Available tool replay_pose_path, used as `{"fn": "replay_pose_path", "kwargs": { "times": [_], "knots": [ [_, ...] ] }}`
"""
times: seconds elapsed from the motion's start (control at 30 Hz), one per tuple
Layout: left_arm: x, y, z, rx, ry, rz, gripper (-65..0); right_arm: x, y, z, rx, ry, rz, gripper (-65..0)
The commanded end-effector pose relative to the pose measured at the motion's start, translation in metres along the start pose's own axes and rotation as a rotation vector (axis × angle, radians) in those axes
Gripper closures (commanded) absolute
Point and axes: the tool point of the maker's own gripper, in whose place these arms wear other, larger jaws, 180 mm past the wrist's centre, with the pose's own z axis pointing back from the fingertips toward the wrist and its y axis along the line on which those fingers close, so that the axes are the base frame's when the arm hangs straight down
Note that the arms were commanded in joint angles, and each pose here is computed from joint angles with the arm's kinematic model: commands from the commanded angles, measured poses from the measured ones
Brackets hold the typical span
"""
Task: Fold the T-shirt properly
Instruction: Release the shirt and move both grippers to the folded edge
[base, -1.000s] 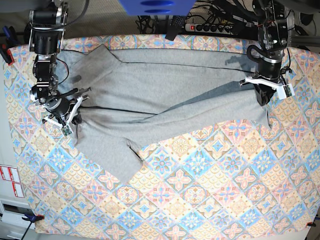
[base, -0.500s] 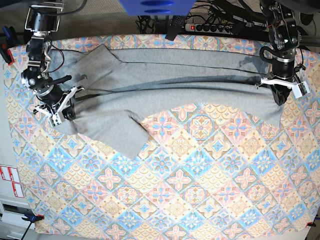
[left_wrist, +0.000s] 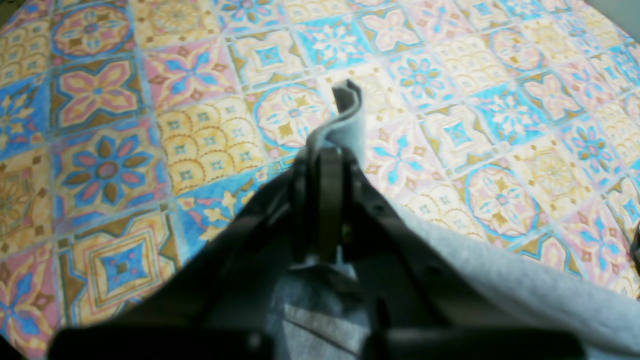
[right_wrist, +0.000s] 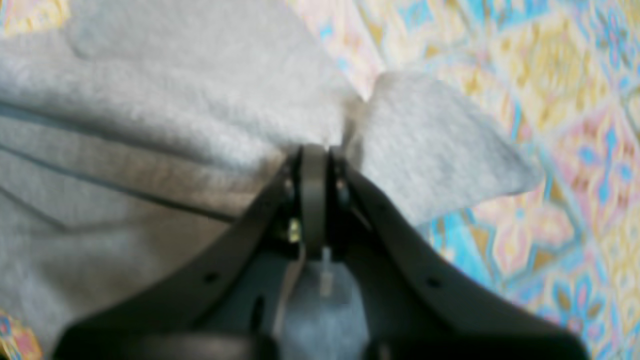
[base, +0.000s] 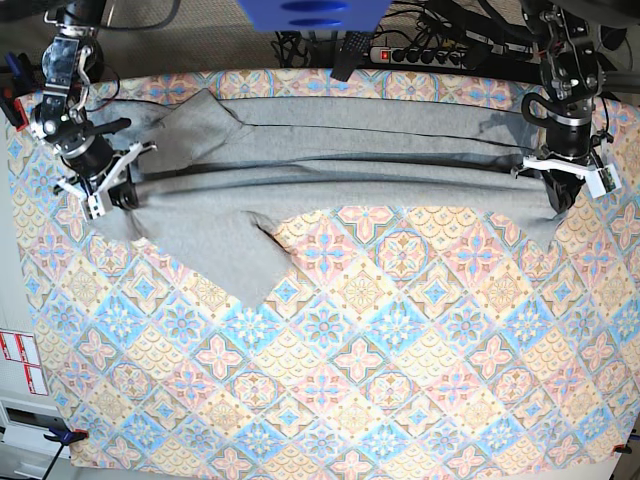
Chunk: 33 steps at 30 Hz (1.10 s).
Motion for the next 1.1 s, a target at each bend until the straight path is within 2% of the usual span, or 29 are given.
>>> {"fn": "replay_pose_path", "kwargs": {
  "times": [0.0, 0.13, 0.27, 0.37, 0.6, 0.83, 1.07],
  "knots": [
    [0.009, 0.007, -0.001, 0.015, -0.033, -0.019, 0.0, 0.012, -0.009, 0.004, -0.020, -0.041, 0.011, -0.5],
    [-0.012, 0.021, -0.007, 0.050, 0.021, -0.005, 0.0, 0.009, -0.008, 0.005, -0.018, -0.034, 0.009, -0.5],
    [-0.006, 0.027, -0.025, 0.061, 0.007, 0.007, 0.0, 0.011, -0.008, 0.004, -0.018, -0.037, 0.011, -0.5],
    [0.014, 0.021, -0.036, 0.049, -0.041, 0.012, 0.0, 0.010, -0.009, 0.002, -0.019, -0.036, 0.004, -0.5],
    [0.047, 0.007, -0.052, 0.023, -0.123, 0.040, 0.0, 0.085, -0.032, -0.017, -0.058, -0.182, 0.035, -0.5],
    [0.074, -0.003, -0.061, 0.005, -0.188, 0.060, 0.0, 0.112, -0.048, -0.028, -0.083, -0.190, 0.029, -0.5],
    [0.078, -0.007, -0.063, -0.004, -0.196, 0.061, 0.0, 0.107, -0.046, -0.029, -0.081, -0.165, 0.028, -0.7]
  ]
}}
